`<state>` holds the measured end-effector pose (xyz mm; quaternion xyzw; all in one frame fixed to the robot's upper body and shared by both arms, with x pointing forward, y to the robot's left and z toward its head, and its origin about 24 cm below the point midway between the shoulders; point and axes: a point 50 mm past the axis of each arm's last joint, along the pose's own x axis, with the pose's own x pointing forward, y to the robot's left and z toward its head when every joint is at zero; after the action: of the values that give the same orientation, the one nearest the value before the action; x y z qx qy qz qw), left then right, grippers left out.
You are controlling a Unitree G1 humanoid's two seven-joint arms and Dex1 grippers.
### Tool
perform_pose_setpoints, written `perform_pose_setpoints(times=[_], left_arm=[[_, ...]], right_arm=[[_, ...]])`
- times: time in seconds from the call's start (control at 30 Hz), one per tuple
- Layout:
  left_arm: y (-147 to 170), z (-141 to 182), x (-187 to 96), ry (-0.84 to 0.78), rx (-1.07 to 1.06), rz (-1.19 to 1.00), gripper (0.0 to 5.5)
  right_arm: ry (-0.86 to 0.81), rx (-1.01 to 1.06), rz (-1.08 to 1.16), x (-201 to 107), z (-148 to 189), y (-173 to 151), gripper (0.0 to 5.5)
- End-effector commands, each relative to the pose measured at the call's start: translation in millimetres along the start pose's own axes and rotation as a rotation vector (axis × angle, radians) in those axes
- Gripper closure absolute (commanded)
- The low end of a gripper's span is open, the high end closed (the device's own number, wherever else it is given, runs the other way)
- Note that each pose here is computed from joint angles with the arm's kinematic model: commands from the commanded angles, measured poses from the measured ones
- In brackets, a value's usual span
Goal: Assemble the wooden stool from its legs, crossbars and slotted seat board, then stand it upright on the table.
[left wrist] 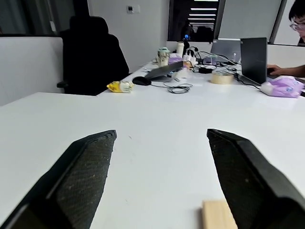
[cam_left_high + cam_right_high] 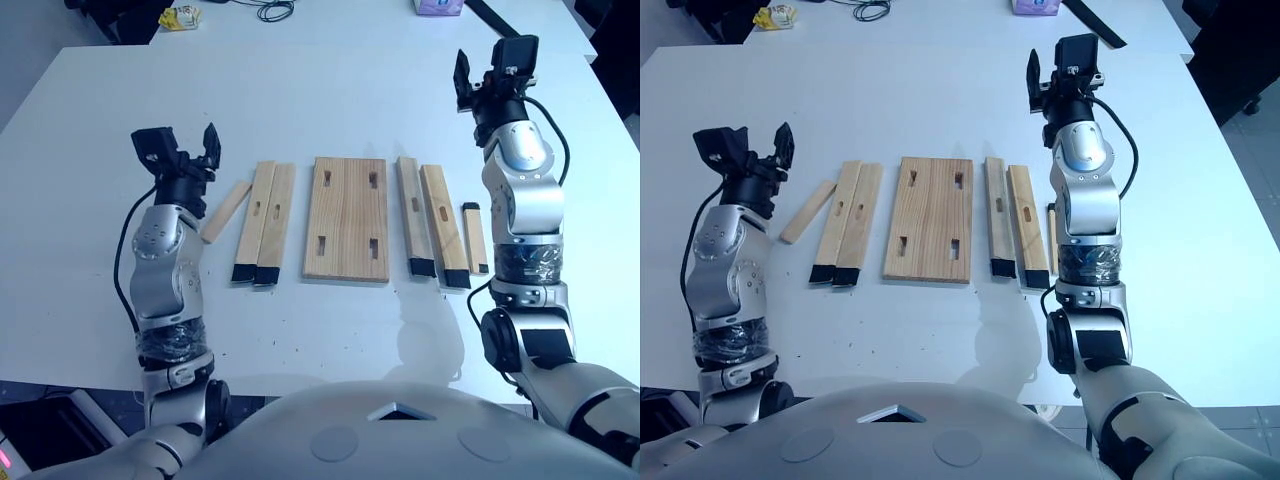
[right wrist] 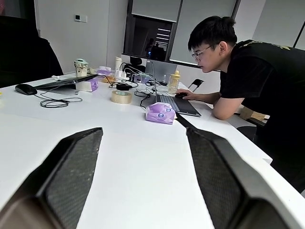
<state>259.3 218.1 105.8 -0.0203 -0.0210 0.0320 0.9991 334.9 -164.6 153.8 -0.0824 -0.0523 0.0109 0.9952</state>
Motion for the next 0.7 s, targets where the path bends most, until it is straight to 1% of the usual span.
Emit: perform_pose_setpoints(times=[0.03,0.2,0.3,0.37,0.5,0.6,0.7], left_arm=[[-12,6,-2,-0.031,0.085,-0.039,1.97],[-25,12,-3,-0.099,0.101,-0.053,1.97],[-26,13,-4,-0.124,0.097,-0.035,1.97],[-23,9,-5,-0.106,0.109,-0.033,1.97],[7,-2,-8,-0.034,0.144,0.013,1.97],[22,-6,-5,0.000,0.221,-0.051,1.97],[32,-15,-4,0.090,0.199,-0.171,1.97]], right_arm=[[0.020,-0.005,0.012,-7,-5,3,2.28],[-0.006,0.028,-0.038,-9,-5,3,2.28],[0.010,0.024,-0.044,-14,-10,6,2.28],[0.016,0.025,-0.044,-17,-12,7,2.28],[0.018,0.029,-0.047,-20,-12,5,2.28],[0.015,0.023,-0.057,-21,-12,2,2.28],[0.016,0.029,-0.074,-21,-14,0,2.28]])
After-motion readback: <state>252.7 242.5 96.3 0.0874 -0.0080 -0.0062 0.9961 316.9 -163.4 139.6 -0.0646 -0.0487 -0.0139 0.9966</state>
